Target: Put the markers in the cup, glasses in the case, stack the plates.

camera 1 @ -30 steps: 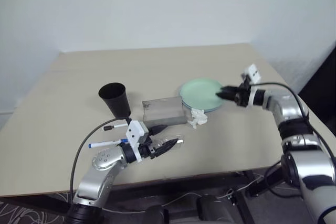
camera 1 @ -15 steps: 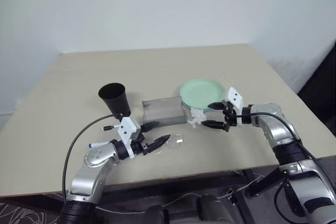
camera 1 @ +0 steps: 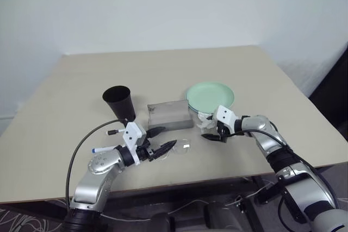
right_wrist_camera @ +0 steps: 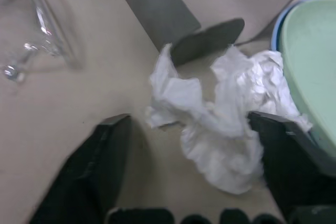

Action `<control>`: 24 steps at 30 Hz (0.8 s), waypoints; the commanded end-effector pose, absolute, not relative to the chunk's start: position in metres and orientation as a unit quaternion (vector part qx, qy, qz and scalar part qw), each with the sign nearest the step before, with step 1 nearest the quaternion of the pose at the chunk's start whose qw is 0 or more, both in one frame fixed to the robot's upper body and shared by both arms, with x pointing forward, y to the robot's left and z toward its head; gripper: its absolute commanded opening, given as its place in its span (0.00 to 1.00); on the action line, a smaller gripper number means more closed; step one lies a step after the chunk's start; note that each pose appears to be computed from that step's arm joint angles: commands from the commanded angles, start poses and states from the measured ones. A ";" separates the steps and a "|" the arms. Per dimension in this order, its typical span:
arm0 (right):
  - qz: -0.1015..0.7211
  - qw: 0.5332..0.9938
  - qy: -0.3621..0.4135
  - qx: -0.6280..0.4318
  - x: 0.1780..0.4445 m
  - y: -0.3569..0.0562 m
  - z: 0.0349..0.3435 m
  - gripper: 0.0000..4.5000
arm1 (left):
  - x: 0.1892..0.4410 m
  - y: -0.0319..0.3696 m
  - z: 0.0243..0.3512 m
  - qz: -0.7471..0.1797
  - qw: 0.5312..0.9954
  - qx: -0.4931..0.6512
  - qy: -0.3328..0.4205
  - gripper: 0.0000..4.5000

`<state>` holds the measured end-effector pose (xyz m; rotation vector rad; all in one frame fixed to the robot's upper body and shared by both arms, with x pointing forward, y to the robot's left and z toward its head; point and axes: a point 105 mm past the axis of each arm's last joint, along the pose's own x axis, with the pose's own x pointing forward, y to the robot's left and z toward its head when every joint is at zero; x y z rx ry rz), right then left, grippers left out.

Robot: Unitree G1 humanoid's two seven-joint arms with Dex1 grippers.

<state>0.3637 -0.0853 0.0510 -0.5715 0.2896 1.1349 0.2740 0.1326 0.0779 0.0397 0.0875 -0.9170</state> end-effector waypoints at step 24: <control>0.532 0.846 -0.005 -0.040 0.388 -0.084 0.184 0.00 | 0.276 0.129 0.088 -0.444 0.895 0.036 0.019 0.76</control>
